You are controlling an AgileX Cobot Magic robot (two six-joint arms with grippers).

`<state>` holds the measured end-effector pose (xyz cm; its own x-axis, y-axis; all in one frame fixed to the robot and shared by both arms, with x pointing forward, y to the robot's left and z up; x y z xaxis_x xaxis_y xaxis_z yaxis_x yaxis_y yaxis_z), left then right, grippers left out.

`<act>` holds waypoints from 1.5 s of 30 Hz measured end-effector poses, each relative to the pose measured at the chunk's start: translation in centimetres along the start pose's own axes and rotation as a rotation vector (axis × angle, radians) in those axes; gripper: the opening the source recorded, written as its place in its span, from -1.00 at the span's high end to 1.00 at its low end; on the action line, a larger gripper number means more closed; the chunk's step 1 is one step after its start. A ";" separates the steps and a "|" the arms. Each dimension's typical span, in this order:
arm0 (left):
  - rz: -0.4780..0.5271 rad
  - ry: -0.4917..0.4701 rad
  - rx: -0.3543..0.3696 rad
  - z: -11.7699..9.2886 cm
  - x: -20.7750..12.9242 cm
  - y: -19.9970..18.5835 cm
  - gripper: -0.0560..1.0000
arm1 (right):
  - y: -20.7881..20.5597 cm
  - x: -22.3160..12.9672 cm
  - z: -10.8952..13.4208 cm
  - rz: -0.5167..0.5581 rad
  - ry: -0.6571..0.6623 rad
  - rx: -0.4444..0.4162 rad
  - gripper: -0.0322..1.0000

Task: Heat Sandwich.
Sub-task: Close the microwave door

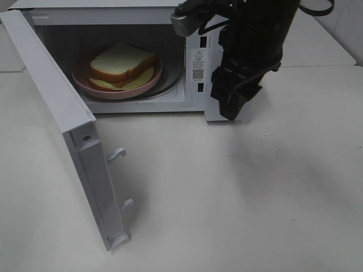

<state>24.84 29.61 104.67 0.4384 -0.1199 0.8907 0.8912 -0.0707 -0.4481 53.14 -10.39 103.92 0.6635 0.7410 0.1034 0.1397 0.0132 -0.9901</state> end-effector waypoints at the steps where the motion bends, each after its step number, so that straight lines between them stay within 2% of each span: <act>1: 0.000 0.000 0.000 0.0 0.0 0.0 -0.39 | 0.0 -0.2 -0.1 0.015 0.034 -0.006 -0.25; 2: 0.000 0.000 0.000 0.0 0.0 0.0 -0.39 | 0.0 -0.6 -0.1 0.031 0.129 -0.019 -0.25; 3: 0.000 0.000 0.000 0.0 0.0 0.0 -0.39 | 0.0 -0.6 -0.1 0.031 0.129 -0.019 -0.25; 6: 0.000 0.000 0.000 0.0 0.0 0.0 -0.39 | -0.9 -1.4 -0.1 0.014 0.267 -0.026 -0.25; 10: 0.000 0.000 0.000 0.0 0.0 0.0 -0.39 | -2.2 -2.2 -0.3 -0.014 0.301 -0.034 -0.25; 18: 0.000 0.000 0.000 0.0 0.0 0.0 -0.39 | -5.0 -5.7 -5.0 -0.082 0.487 -0.070 -0.24; 21: 0.000 0.000 0.000 0.0 0.0 0.0 -0.39 | -5.8 -8.6 -7.4 -0.090 0.596 -0.094 -0.24; 22: 0.000 0.000 0.000 0.0 0.0 0.0 -0.39 | -5.8 -8.6 -7.4 -0.090 0.596 -0.094 -0.24; 25: 0.000 0.000 0.000 0.0 0.0 0.0 -0.39 | -5.9 -12.3 -8.8 -0.072 0.698 -0.112 -0.24; 26: 0.000 0.000 0.000 0.0 0.0 0.0 -0.39 | -5.9 -12.3 -8.8 -0.072 0.698 -0.112 -0.24; 28: 0.000 0.000 0.000 0.0 0.0 0.0 -0.39 | -6.0 -14.9 -8.7 -0.063 0.754 -0.122 -0.24; 31: 0.000 0.000 0.000 0.0 0.0 0.0 -0.39 | -6.2 -16.6 -7.9 -0.068 0.774 -0.123 -0.24; 37: 0.000 0.000 0.000 0.0 0.0 0.0 -0.39 | -6.5 -20.4 -3.8 -0.177 0.801 -0.089 -0.24; 45: 0.000 0.000 0.000 0.0 0.0 0.0 -0.39 | -5.4 -23.8 -0.5 -0.281 0.808 -0.097 -0.24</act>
<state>24.84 29.61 104.67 0.4384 -0.1199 0.8907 0.8912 -0.0707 -0.4481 36.92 -28.43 106.85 0.9093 0.0132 0.4159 0.4152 0.0394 -0.9089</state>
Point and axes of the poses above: a point on each arm's last joint axis where the gripper is mounted, y pointing out along that axis toward the gripper, z along the wrist's bending axis when the last joint is at zero, x = y × z, the point moved 2 cm from there along y, pointing out along that axis toward the gripper, and after that the axes turned 6 degrees about y, right-handed, at the moved point
